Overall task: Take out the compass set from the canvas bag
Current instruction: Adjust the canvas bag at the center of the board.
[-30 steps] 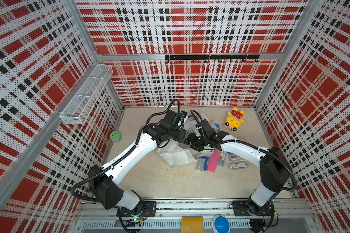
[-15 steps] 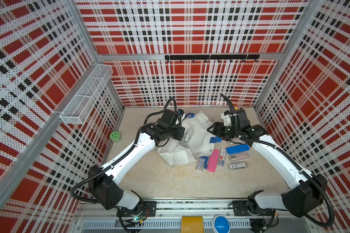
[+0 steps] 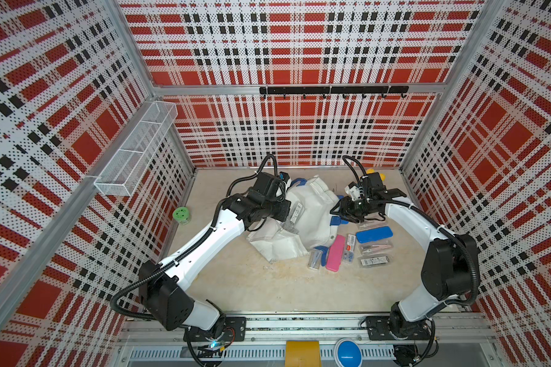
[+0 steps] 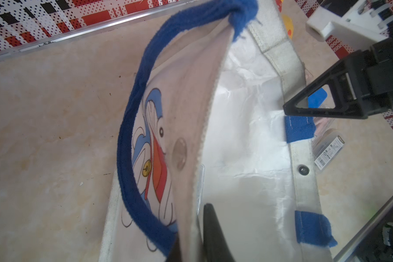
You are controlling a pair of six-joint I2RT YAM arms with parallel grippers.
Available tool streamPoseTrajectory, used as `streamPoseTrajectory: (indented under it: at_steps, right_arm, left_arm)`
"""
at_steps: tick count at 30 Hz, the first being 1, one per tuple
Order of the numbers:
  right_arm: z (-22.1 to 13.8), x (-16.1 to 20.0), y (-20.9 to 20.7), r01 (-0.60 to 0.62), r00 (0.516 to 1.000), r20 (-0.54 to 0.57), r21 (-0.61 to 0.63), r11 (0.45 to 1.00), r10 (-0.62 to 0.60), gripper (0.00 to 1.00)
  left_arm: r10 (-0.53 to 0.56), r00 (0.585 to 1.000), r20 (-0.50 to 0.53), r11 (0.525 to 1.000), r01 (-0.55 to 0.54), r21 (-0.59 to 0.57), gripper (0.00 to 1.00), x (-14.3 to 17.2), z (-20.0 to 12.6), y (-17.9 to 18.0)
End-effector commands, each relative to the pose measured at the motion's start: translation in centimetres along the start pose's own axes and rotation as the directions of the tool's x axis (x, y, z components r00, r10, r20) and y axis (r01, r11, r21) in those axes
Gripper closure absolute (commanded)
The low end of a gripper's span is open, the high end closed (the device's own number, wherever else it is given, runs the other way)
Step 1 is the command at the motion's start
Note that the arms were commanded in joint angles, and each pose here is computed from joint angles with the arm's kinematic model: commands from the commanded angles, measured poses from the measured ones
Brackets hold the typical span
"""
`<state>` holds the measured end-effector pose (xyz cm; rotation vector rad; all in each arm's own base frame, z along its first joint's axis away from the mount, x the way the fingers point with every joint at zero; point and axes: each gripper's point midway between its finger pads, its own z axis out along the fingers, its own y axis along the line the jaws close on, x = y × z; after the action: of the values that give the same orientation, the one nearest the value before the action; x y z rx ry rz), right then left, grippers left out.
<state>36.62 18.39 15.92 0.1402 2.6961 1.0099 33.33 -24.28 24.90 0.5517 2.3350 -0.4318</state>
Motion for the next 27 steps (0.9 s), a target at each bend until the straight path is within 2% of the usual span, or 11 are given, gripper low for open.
streamPoseTrajectory:
  at_steps: [1, 3, 4, 6, 11, 14, 16, 19, 22, 24, 27]
  right_arm:
    - [-0.3, -2.1, 3.0, 0.086, 0.996, 0.043, -0.11, 0.99, -0.081, 0.74]
    - [-0.6, -2.6, 4.0, 0.089, 0.995, 0.05, -0.129, 0.988, -0.083, 0.89]
    - [-0.8, -2.8, 4.7, 0.096, 0.994, 0.059, -0.138, 0.986, -0.089, 0.94]
    - [-1.4, -3.1, 6.5, 0.113, 0.992, 0.072, -0.166, 0.98, -0.102, 0.98]
    - [-1.9, -2.3, 9.7, 0.146, 0.988, 0.072, -0.188, 0.971, -0.135, 1.0]
    - [-1.7, -1.2, 10.3, 0.148, 0.988, 0.063, -0.189, 0.971, -0.139, 1.0]
    - [-1.4, -0.5, 10.2, 0.148, 0.988, 0.06, -0.184, 0.972, -0.139, 1.0]
    - [-1.0, 0.4, 9.5, 0.143, 0.989, 0.052, -0.183, 0.973, -0.136, 1.0]
    - [-0.4, 1.2, 8.6, 0.133, 0.991, 0.027, -0.174, 0.976, -0.13, 1.0]
    - [-0.1, 1.5, 8.2, 0.133, 0.991, 0.016, -0.17, 0.976, -0.133, 1.0]
    - [0.1, 1.8, 7.8, 0.142, 0.99, 0.006, -0.156, 0.977, -0.143, 1.0]
  left_arm:
    - [-0.038, 0.997, 0.072, 0.999, 0.039, -0.012, 0.85, -1.9, -1.8, 0.1]
    - [-0.071, 0.994, 0.079, 0.994, 0.077, -0.075, 0.56, -2.4, -2.6, 1.2]
    - [-0.09, 0.993, 0.078, 0.989, 0.098, -0.108, 0.47, -2.5, -3.1, 1.8]
    - [-0.127, 0.988, 0.085, 0.98, 0.138, -0.142, 0.43, -3.3, -4.7, 2.7]
    - [-0.255, 0.96, 0.112, 0.917, 0.277, -0.286, 0.41, -3.2, -10.7, 5.2]
    - [-0.403, 0.905, 0.139, 0.861, 0.426, -0.277, 0.45, -1.1, -13.7, 5.2]
    - [-0.518, 0.844, 0.14, 0.808, 0.537, -0.241, 0.47, 1.5, -14.6, 4.6]
    - [-0.666, 0.733, 0.142, 0.715, 0.68, -0.163, 0.48, 5.3, -14.0, 3.3]
    - [-0.752, 0.64, 0.158, 0.635, 0.767, -0.088, 0.48, 7.4, -12.6, 2.6]
    - [-0.785, 0.598, 0.162, 0.595, 0.801, -0.068, 0.48, 7.9, -11.6, 2.5]
    - [-0.806, 0.567, 0.17, 0.571, 0.82, -0.027, 0.46, 6.9, -10.4, 2.1]
